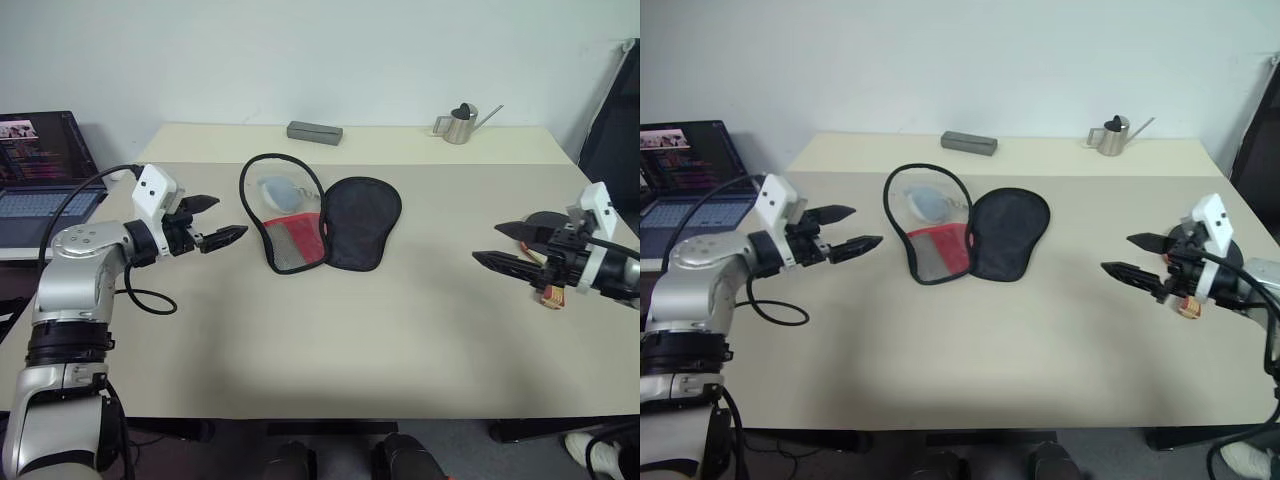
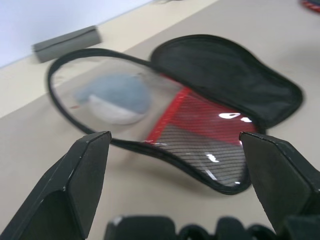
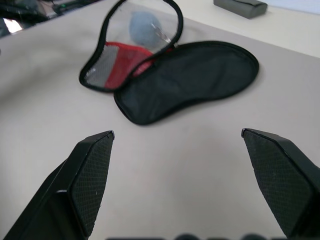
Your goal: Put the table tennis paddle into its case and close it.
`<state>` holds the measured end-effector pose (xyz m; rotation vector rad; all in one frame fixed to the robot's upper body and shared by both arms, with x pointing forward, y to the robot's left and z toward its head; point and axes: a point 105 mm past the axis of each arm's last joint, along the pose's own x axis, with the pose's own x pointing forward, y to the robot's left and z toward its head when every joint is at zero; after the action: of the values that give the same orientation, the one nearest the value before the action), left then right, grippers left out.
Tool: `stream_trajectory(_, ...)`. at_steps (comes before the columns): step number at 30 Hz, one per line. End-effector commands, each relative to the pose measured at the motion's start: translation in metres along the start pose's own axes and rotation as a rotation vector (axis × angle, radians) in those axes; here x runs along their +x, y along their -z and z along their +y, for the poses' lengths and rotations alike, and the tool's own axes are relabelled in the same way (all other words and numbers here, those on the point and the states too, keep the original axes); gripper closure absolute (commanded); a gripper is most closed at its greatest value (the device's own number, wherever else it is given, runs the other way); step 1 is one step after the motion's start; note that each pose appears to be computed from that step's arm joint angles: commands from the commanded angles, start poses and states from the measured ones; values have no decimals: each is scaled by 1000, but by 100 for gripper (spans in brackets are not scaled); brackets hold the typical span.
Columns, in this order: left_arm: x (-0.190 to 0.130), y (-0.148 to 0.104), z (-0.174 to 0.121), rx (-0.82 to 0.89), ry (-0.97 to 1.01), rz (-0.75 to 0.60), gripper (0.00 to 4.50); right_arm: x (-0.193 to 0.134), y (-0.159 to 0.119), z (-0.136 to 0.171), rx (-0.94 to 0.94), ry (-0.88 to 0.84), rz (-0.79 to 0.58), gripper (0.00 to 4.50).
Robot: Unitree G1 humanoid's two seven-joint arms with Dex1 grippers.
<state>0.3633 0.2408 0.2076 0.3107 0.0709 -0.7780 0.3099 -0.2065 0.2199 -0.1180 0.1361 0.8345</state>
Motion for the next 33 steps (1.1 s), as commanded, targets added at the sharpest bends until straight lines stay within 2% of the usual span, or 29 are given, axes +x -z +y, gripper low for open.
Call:
stream_trajectory(1, -7, -15, -6, 76, 66, -27, 0, 9, -16, 2, 18, -17, -41, 2)
stream_trajectory(5, -4, -21, -16, 89, 152, -29, 0, 29, -17, 2, 95, -26, -23, 2)
stream_trajectory(13, 1, -30, -11, 90, 190, -29, 0, 82, -18, 3, 221, -32, 28, 2)
stream_trajectory(18, 4, -35, -11, 109, 207, -27, 0, 120, 10, -11, 175, 67, 102, 2)
stream_trajectory(24, 7, -36, -13, 125, 225, -25, 0, 144, 30, -22, 93, 146, 145, 2)
stream_trajectory(33, 14, -40, -14, 127, 250, -34, 0, 171, 31, -21, 197, 144, 115, 2)
